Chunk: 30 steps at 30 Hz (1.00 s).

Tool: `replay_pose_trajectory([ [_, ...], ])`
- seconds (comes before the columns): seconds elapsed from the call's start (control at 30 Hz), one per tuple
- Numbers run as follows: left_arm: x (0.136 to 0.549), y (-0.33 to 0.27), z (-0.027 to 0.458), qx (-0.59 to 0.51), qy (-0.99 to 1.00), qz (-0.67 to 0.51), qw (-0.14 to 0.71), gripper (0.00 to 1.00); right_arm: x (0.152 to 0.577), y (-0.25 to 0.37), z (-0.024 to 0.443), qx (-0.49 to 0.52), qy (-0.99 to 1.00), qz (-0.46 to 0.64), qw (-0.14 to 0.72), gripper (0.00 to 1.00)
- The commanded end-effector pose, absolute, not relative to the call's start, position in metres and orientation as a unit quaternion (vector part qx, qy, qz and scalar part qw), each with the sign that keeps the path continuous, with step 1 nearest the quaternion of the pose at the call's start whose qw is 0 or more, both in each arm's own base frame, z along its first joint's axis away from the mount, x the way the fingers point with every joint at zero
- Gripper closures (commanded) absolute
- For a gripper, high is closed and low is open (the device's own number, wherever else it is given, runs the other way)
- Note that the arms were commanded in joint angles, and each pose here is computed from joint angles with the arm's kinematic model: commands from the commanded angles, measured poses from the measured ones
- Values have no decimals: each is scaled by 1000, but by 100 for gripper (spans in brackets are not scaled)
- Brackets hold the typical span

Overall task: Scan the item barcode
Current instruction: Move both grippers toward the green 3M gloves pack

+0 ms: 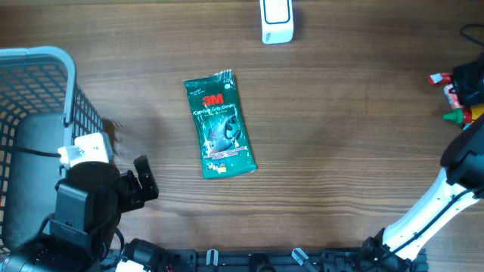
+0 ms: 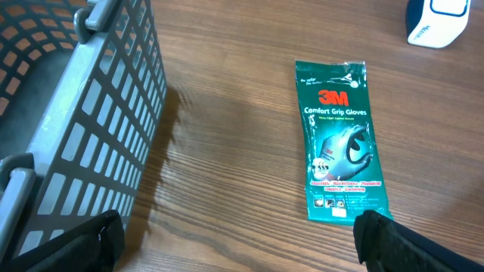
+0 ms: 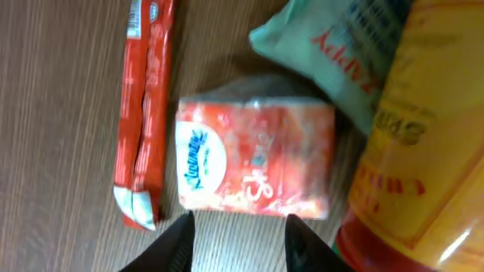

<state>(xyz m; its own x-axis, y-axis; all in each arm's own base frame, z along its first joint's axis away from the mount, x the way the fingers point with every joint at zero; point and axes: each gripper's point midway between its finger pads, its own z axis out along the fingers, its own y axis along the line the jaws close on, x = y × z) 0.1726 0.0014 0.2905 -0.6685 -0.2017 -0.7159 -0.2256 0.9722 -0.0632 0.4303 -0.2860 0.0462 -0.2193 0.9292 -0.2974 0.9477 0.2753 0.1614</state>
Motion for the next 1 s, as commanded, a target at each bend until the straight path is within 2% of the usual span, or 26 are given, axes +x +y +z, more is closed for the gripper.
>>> replay_pose_trajectory([
  [0.0,172,3,292,-114,912,19,394,0,470,-244,92,511,826,117,209,38],
  [0.07,172,3,292,-114,912,19,394,0,484,-208,117,458,837,205,217,37],
  [0.17,172,3,292,-114,912,19,394,0,505,-112,153,295,872,323,222,32],
  [0.2,172,3,292,-114,912,19,394,0,508,-77,153,257,884,330,208,28],
  [0.27,172,3,292,-114,912,19,394,0,514,8,149,163,913,324,187,14],
  [0.33,172,3,292,-114,912,19,394,0,515,80,141,101,934,293,181,6],
  [0.43,172,3,292,-114,912,19,394,0,502,182,132,7,948,260,185,1],
  [0.53,172,3,292,-114,912,19,394,0,465,256,117,-63,956,235,161,1],
  [0.7,172,3,292,-114,912,19,394,0,407,289,79,-105,966,219,87,0],
  [0.97,166,5,287,-111,918,25,379,0,392,285,72,-88,972,211,53,1],
])
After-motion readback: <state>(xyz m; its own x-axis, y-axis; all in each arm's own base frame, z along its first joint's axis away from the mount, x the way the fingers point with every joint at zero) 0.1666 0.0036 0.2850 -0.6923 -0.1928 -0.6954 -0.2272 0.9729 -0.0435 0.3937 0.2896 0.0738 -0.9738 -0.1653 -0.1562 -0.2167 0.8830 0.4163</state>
